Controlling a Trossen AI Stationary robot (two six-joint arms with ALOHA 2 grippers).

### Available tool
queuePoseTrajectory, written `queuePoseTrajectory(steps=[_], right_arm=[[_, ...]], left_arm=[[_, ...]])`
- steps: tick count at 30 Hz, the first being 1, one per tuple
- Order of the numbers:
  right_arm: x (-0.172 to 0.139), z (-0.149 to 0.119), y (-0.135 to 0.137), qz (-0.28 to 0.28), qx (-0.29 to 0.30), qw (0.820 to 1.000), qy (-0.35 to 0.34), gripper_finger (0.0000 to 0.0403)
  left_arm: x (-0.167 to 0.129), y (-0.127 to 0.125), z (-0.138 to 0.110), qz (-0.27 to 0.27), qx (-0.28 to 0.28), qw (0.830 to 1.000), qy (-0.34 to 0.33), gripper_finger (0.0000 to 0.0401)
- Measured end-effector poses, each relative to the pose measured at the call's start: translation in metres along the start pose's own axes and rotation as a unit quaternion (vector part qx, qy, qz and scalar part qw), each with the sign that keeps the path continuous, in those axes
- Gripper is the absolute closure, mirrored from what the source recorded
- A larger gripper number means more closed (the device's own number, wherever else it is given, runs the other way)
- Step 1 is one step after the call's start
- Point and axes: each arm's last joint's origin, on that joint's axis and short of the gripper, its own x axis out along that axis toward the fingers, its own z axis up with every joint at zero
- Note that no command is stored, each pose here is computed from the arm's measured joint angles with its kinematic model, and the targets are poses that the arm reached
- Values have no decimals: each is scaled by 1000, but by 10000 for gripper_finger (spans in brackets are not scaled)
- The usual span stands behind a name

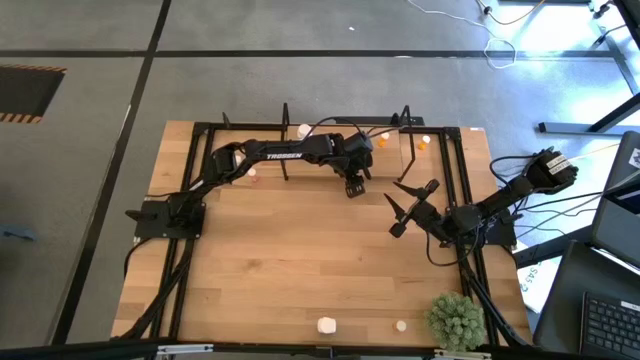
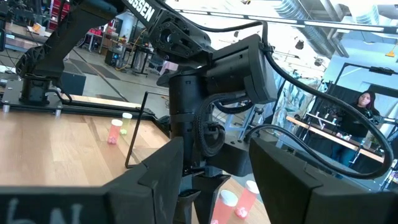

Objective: Pick and place medicine bottles onto shelf by color
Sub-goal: Put the bottom red pill bottle on the shelf aligned with the other red pill bottle

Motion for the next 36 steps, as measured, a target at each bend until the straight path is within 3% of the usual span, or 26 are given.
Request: queuePoseTrajectory(steps=[36], right_arm=[[0,0,0,0,0,1000,0,215]], left_arm=[[13,10,-10,-13,-7,1000,-15,197]])
